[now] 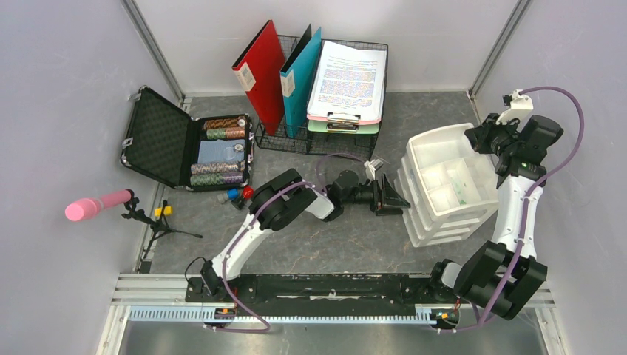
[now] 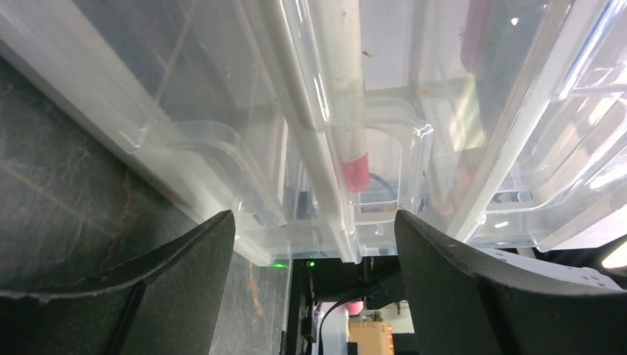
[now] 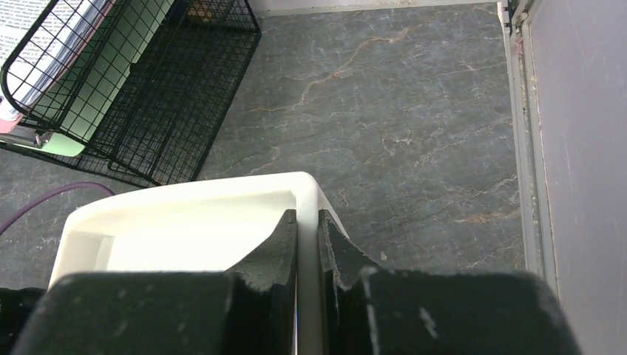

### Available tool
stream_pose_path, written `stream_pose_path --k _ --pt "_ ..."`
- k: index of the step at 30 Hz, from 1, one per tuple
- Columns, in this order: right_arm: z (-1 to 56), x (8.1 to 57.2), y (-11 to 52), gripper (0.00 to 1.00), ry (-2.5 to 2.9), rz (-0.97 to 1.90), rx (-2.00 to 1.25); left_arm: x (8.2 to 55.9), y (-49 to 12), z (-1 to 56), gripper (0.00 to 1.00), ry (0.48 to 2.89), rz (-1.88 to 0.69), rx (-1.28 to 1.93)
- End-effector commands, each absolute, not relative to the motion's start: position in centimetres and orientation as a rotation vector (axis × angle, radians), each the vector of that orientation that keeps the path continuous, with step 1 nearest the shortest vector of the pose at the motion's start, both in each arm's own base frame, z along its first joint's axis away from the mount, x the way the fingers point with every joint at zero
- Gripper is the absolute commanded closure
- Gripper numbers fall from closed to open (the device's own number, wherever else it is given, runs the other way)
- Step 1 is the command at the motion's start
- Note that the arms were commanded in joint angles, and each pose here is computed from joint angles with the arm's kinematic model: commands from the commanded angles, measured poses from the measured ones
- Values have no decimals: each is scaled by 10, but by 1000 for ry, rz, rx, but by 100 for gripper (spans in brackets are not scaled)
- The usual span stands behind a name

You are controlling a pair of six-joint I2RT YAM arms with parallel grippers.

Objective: Organize the desk
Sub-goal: Open the drawer in the storage box.

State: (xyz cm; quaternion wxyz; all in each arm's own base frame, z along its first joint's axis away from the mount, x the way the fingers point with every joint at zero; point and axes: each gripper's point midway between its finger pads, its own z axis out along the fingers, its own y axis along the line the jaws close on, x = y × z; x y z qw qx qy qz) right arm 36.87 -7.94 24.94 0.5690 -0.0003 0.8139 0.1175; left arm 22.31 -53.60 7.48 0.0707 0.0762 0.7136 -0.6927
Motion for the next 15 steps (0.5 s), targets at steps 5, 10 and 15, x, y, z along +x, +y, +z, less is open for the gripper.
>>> stream_pose_path --k 5,10,15 --pt "169 352 -50 100 2106 471 41 216 -549 113 16 1936 -2347 216" --pt "169 352 -50 100 2106 471 39 210 -552 108 17 1927 -2401 194" --pt "166 350 -52 100 2113 449 31 209 -547 130 21 1837 -2466 209"
